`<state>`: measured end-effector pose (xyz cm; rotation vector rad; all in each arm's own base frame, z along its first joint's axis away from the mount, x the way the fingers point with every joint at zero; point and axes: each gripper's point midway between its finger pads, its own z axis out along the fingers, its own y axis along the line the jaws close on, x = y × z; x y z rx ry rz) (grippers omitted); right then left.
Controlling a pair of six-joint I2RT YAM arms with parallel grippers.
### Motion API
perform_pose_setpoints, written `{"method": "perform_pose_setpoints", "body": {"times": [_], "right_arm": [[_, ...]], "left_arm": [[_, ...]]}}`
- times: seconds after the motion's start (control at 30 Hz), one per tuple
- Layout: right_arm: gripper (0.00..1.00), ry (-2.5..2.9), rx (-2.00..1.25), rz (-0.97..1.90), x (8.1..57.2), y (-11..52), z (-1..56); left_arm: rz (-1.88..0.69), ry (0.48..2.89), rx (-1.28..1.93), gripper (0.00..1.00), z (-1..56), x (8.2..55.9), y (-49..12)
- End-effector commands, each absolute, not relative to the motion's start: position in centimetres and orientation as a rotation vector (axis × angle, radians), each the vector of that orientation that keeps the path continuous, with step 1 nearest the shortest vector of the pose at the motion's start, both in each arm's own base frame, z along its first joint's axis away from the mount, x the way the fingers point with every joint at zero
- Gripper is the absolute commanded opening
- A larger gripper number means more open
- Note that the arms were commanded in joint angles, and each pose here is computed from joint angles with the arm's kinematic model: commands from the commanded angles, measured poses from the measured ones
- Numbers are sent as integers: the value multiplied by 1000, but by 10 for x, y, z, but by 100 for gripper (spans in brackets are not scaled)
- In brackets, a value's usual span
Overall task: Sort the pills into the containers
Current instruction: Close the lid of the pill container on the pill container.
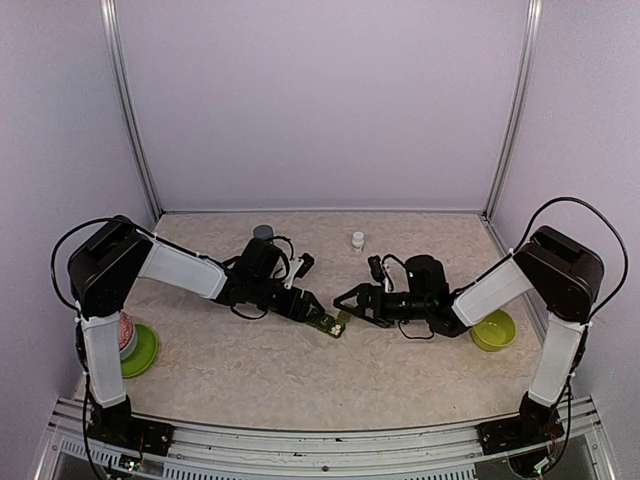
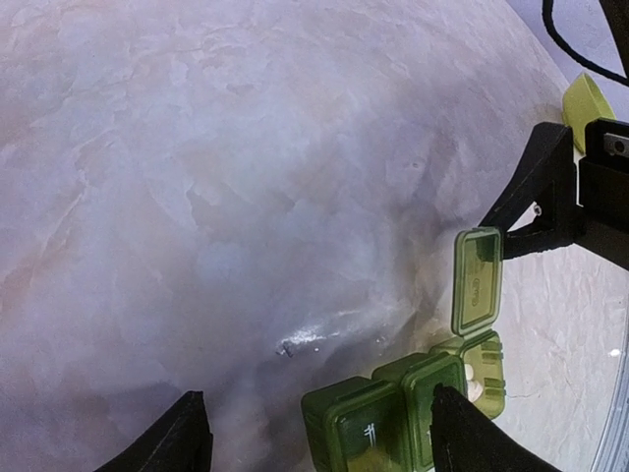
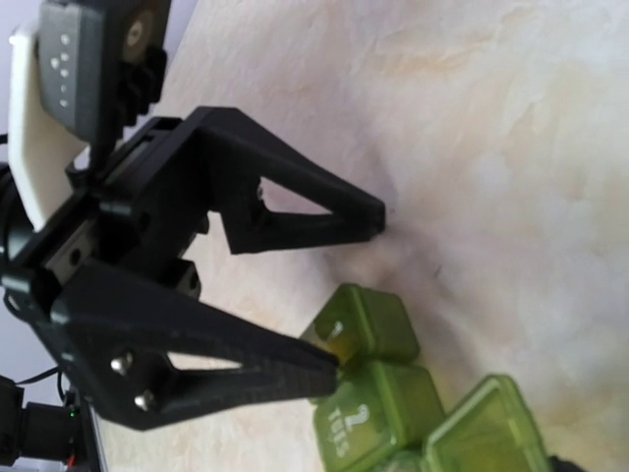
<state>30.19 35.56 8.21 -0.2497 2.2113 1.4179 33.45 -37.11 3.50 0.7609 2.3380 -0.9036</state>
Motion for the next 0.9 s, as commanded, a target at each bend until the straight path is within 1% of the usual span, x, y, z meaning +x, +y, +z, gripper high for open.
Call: {"method": "perform_pose_setpoints", "body": {"times": [0.0, 0.13, 0.23, 0.33, 0.47, 0.7, 0.87], "right_arm": [[100, 2228, -233, 1389, 306, 349, 75], [100, 2230, -229, 1387, 307, 347, 74], [100, 2232, -228, 1384, 308, 347, 73], [100, 2233, -222, 1385, 308, 346, 71], [100, 2230, -219, 1395, 309, 346, 70], [100, 2213, -230, 1395, 311, 347, 72], [100, 2181, -244, 1412, 312, 347, 75]], "left_arm": [[-935, 2365, 743, 74, 38, 327, -365], [-972, 2389, 761, 70, 31, 322, -367], [-998, 2394, 772, 65, 28, 319, -370], [-1011, 2401, 780, 57, 26, 317, -371], [-1018, 2416, 787, 49, 21, 316, -372], [-994, 2452, 767, 42, 8, 318, -371], [-987, 2466, 762, 38, 3, 318, -371]]}}
